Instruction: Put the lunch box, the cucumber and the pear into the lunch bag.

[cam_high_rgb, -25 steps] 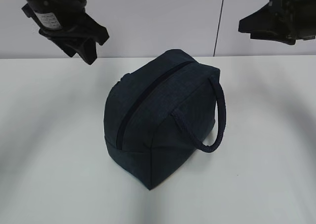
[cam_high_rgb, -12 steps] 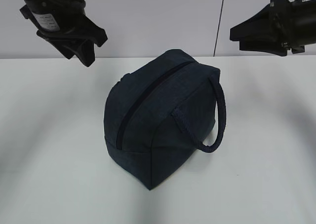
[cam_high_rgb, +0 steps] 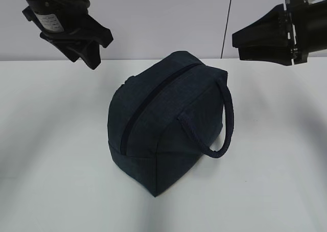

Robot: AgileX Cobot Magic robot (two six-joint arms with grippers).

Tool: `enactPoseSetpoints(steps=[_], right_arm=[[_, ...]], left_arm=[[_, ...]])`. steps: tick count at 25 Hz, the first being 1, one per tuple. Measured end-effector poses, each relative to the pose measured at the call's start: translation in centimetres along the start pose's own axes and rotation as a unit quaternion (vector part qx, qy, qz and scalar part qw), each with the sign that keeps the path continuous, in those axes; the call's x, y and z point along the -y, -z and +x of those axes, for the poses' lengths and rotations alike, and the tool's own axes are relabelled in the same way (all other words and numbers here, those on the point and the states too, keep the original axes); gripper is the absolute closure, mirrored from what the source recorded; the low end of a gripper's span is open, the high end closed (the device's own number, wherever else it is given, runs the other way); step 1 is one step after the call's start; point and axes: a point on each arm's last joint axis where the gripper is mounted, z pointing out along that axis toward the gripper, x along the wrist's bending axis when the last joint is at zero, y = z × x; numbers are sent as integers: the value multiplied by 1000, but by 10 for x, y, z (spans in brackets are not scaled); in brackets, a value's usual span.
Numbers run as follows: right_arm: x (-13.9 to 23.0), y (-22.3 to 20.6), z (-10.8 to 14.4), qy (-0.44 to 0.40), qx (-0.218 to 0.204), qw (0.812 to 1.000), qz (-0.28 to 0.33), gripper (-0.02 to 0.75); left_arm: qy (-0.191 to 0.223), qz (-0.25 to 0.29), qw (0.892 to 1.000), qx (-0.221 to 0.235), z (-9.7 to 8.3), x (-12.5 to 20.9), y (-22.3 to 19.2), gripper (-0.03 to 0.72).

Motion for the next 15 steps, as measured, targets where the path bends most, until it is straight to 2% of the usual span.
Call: enactPoseSetpoints(steps=[5,10,15], right_arm=[[6,-5,-8,-54,-5,998,13,363],[6,-5,-9,-38,0,999,10,362],[-4,-3,-23,3,77,996,-42,363]], left_arm=[[0,0,1000,1,0,0,0,386],[1,0,1000,2,0,0,0,386],[1,0,1000,3,-1,0,0,386]])
